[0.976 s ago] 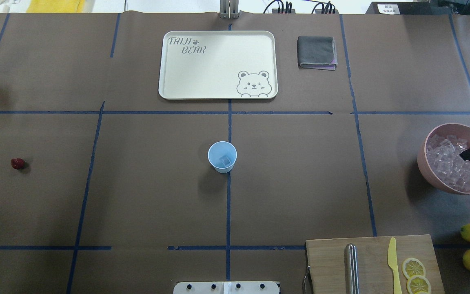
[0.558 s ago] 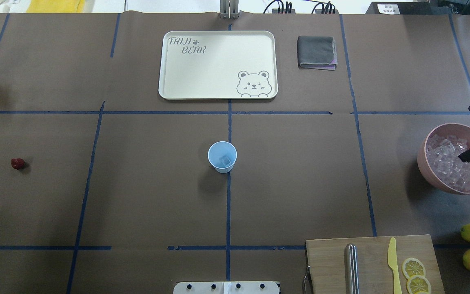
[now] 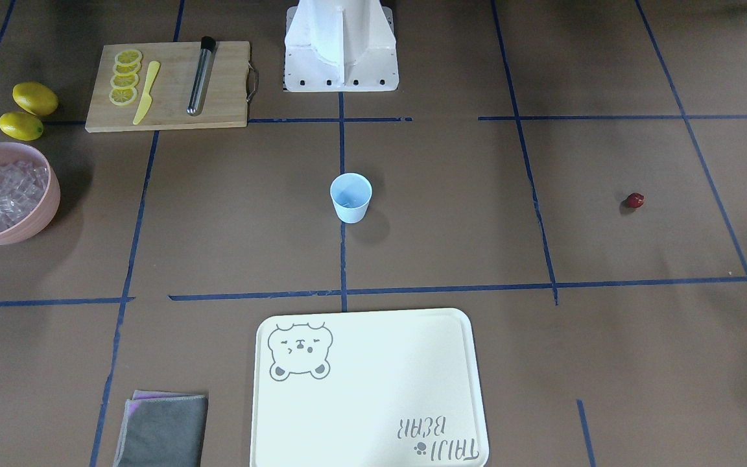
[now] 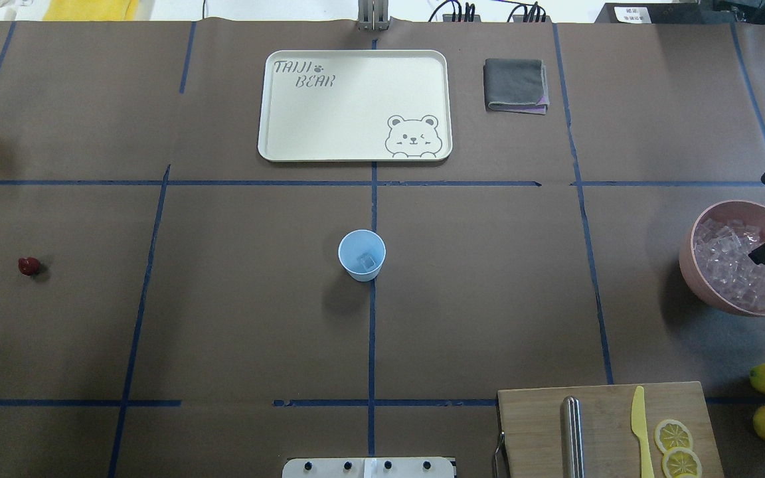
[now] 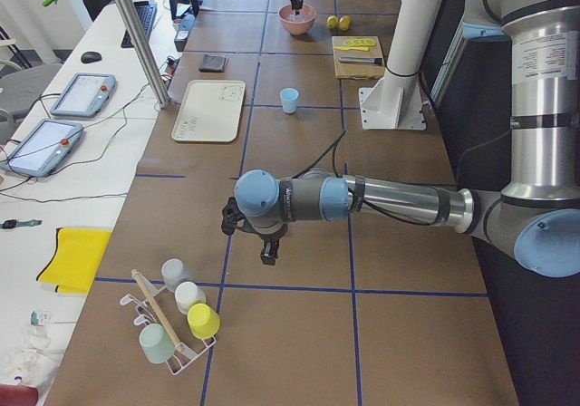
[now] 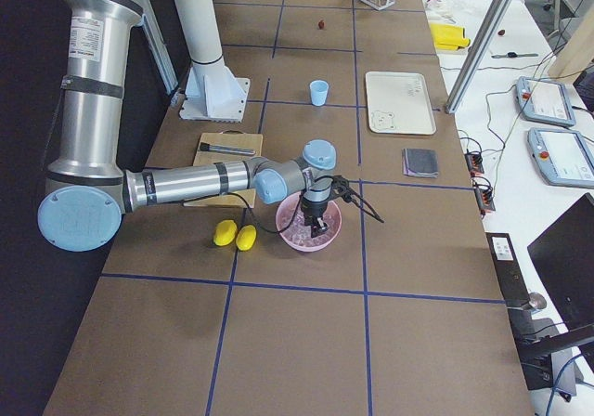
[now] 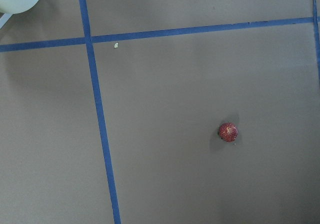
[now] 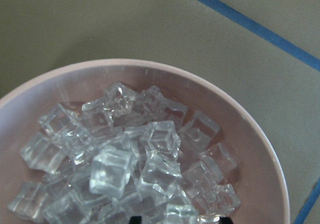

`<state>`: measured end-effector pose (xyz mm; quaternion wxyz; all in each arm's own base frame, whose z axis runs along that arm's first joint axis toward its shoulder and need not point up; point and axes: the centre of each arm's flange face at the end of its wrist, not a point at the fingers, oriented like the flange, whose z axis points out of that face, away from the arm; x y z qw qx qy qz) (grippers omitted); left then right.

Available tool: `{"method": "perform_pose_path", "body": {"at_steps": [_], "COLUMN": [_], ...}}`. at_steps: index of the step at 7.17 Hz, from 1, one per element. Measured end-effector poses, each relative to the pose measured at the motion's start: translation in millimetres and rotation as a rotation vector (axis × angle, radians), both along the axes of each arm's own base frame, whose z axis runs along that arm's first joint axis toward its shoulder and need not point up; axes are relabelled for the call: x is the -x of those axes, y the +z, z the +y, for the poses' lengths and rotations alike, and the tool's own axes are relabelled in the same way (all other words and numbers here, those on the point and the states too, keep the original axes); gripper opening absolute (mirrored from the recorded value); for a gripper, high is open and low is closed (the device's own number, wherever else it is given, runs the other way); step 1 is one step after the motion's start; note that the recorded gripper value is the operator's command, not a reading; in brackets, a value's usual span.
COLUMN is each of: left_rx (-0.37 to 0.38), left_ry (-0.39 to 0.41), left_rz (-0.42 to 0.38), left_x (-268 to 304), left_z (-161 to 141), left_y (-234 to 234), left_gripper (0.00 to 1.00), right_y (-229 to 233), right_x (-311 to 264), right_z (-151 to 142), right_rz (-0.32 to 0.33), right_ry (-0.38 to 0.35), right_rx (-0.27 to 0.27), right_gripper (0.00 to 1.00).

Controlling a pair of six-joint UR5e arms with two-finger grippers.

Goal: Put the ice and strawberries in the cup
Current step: 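Lower the right gripper into the bowl and grasp another ice cube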

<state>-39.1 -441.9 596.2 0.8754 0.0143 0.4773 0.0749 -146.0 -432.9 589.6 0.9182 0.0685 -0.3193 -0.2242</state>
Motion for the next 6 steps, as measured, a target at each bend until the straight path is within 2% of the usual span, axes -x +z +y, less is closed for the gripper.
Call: {"method": "perform_pose_path", "body": {"at_steps": [3, 5, 6], "left_rx": [0.0, -0.003, -0.004], "left_ry": [0.0, 0.001, 0.0], "left_rz": [0.0, 0.0, 0.0], "left_x": [0.0, 0.0, 0.0], "left_z": [0.0, 0.0, 0.0], "left_y": [0.0, -0.7, -1.5], "left_gripper": [1.0, 1.0, 1.0], "right_y": [-8.0, -67.6, -110.6], "right_x": [-1.5, -19.2, -26.9], "right_z": [0.9, 10.6, 14.0], "right_rz": [-0.009, -0.051, -0.081], "right_ry": [0.003, 0.038, 0.096], "right_rx": [-0.011, -0.078, -0.09], "right_gripper": [0.0, 0.0, 0.0]}}
